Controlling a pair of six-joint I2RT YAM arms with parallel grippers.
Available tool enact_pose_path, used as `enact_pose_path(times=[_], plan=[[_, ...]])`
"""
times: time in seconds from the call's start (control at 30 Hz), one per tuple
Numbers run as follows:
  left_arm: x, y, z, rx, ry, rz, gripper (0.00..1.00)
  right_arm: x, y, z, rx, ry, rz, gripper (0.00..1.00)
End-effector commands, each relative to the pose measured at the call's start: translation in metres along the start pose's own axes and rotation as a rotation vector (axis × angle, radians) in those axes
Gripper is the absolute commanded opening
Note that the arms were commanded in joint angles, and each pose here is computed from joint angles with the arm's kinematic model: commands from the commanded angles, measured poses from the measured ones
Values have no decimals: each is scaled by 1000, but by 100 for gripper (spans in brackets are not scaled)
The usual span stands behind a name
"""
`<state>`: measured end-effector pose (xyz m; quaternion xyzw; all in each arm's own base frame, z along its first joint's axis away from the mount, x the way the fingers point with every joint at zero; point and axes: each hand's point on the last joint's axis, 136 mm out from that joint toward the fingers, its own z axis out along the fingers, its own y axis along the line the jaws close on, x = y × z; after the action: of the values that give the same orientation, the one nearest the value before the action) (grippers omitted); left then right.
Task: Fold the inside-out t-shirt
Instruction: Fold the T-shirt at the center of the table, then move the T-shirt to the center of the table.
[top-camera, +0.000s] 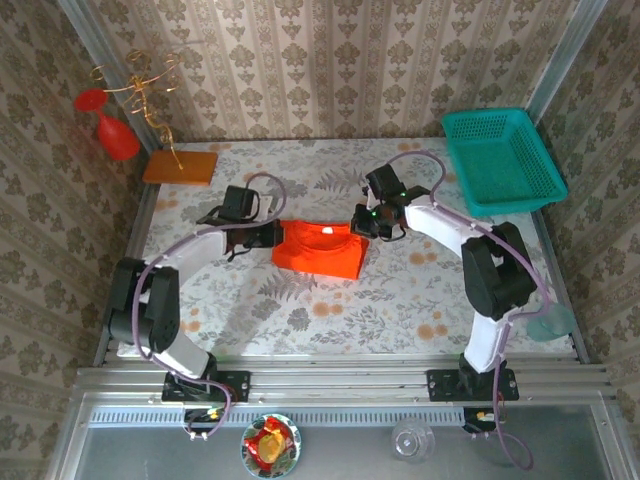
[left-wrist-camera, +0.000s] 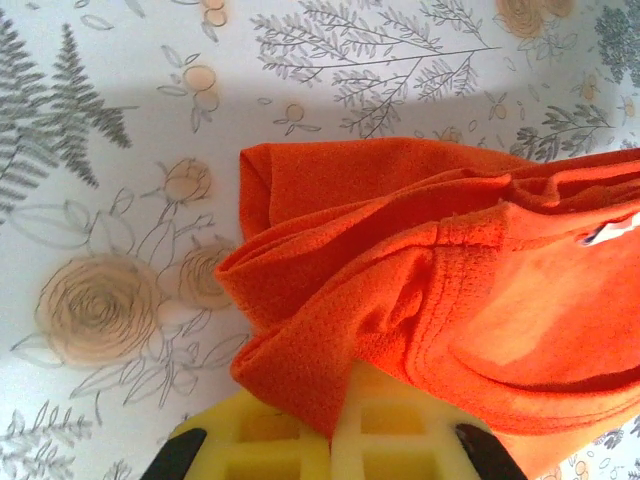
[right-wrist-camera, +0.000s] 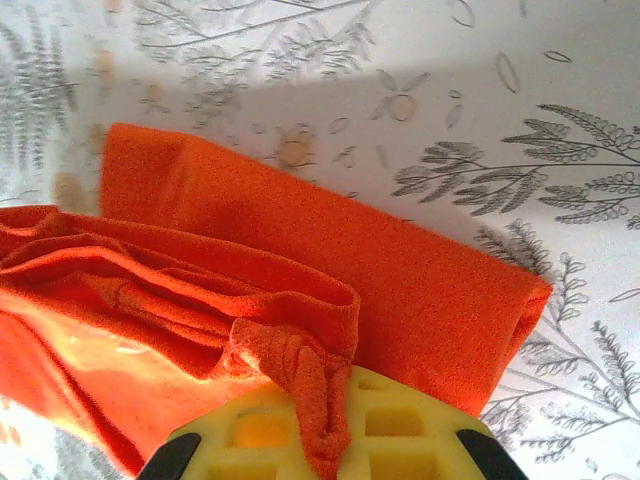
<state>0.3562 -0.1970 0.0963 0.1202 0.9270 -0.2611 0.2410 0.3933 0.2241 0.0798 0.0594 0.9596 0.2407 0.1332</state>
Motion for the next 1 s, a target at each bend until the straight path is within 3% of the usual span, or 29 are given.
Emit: enact_pose_path(times=[0.0,0.3,0.5,0.77,0.97], plan=[[-14,-5,7,65,10,46,0,-3,-17,12,40,23,18,0],[-35,-37,32,283,39,126,0,18,-60,31,150,67,75,0],[-53,-69,24,439,-3,221,0,27,-58,29,117,77,82,0],[-44,-83,7,462,0,257,0,18,-30,-20,53,-6,57,0],[-42,-94,21,476,25,299,0,28,-75,-12,228,13,122,0]])
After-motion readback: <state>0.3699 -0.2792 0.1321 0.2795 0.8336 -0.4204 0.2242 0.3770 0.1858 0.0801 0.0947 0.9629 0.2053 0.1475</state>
